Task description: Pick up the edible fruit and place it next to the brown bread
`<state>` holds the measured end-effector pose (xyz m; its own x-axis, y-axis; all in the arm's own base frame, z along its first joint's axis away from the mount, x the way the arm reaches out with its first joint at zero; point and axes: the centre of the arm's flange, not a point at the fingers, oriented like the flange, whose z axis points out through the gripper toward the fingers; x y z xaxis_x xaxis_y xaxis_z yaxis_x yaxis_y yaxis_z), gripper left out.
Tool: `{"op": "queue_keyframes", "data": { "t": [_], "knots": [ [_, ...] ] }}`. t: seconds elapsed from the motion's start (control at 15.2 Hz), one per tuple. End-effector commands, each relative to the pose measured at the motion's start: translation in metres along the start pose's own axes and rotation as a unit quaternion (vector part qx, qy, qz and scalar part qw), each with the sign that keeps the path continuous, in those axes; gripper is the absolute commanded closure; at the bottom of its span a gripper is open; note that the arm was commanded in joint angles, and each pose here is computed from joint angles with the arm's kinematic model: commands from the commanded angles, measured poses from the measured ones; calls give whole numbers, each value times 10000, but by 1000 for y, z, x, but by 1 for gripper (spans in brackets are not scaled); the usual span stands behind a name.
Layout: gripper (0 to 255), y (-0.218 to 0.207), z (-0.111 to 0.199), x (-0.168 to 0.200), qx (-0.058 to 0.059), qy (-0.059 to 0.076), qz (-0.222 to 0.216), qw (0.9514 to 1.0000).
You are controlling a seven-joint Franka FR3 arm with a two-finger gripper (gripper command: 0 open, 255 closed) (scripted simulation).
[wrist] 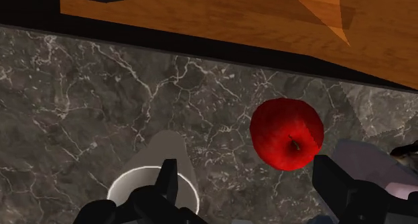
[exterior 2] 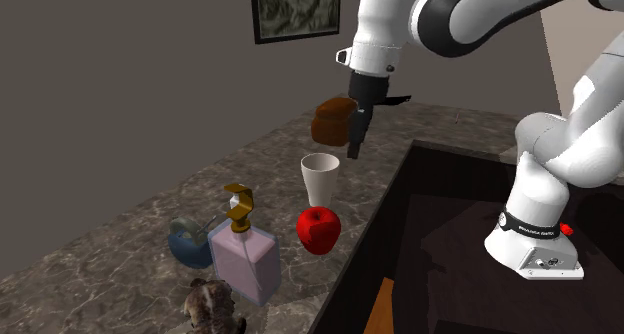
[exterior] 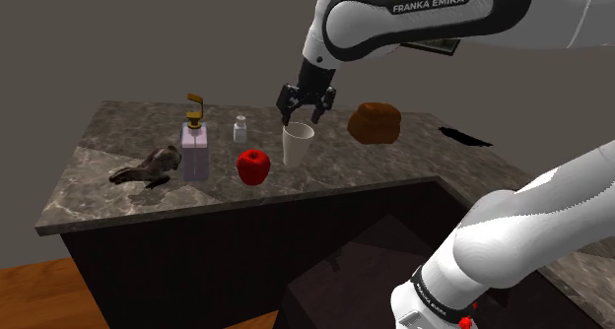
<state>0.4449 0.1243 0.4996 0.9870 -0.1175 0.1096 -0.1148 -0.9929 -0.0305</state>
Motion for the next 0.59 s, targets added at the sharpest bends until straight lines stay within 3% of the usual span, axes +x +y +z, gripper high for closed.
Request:
{"op": "queue_keyframes", "data": {
  "t": [0.0, 0.53],
  "knots": [
    [0, -18, 15, 12, 32, -34, 33, 10000],
    [0, -79, 76, 53, 117, -186, 141, 9997]
  ]
}}
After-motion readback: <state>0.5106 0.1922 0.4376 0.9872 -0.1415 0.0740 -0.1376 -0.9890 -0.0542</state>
